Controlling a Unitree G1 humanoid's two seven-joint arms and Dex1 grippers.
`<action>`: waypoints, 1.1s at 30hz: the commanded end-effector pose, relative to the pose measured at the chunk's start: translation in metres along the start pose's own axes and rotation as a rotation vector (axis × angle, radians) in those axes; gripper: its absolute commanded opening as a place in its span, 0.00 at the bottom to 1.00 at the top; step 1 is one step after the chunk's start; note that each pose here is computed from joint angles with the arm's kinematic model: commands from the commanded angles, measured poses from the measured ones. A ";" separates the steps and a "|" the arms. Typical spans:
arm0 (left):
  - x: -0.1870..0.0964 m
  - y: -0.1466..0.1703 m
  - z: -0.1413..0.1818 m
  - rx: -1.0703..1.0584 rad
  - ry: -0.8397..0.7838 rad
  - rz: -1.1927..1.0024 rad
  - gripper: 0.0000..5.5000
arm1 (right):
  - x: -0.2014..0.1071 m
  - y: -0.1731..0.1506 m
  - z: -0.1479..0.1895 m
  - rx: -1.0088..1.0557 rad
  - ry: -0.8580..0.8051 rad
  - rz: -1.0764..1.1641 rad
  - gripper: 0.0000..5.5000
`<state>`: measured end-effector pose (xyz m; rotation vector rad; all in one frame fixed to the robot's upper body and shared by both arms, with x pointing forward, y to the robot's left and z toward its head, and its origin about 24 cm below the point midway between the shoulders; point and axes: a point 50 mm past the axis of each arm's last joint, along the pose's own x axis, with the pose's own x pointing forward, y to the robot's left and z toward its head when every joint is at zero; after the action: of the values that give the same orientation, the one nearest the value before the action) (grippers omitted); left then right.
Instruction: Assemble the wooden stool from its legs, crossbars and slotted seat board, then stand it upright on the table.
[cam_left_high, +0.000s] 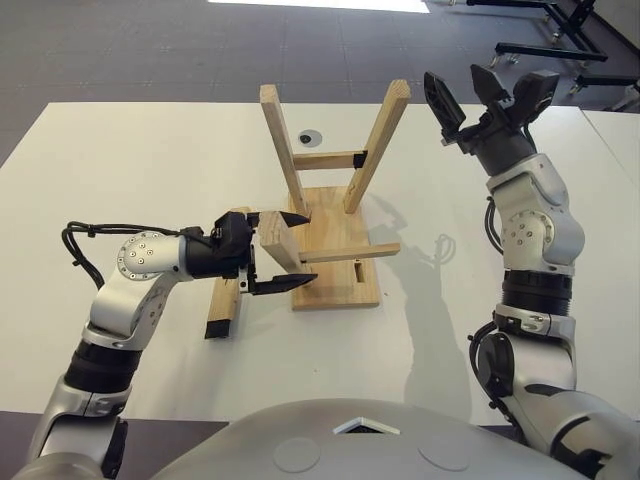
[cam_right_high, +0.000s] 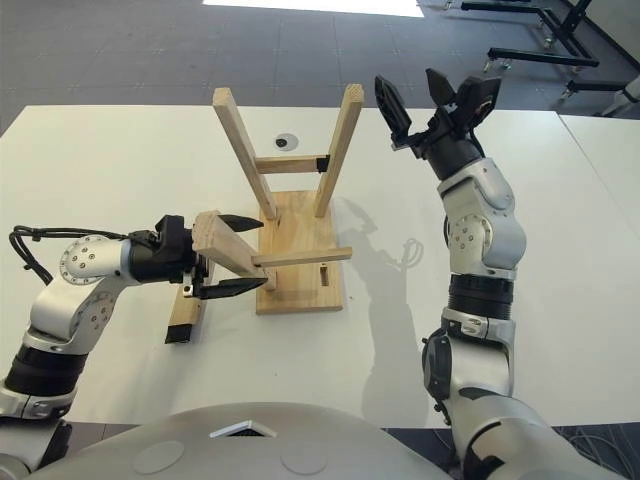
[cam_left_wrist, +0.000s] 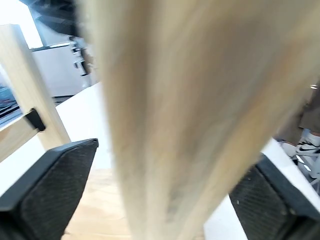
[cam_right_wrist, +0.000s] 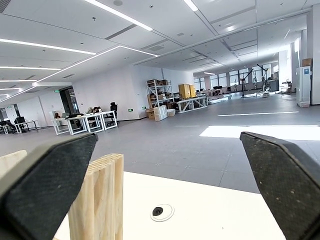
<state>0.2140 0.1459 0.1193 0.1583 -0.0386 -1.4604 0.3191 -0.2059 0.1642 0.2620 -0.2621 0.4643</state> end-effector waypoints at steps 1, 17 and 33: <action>-0.008 -0.009 0.012 -0.006 0.034 -0.051 0.90 | -0.004 0.000 0.003 -0.003 -0.027 -0.018 0.95; -0.085 -0.035 -0.019 -0.127 0.381 0.367 0.98 | -0.022 0.000 -0.011 0.019 -0.012 -0.079 0.95; -0.059 -0.058 -0.080 -0.567 0.654 1.191 0.98 | -0.058 0.012 -0.032 0.116 0.038 -0.212 0.95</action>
<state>0.1654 0.2049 0.0462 0.1861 0.6263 -0.1561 0.2722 -0.2083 0.1208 0.3594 -0.1754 0.3030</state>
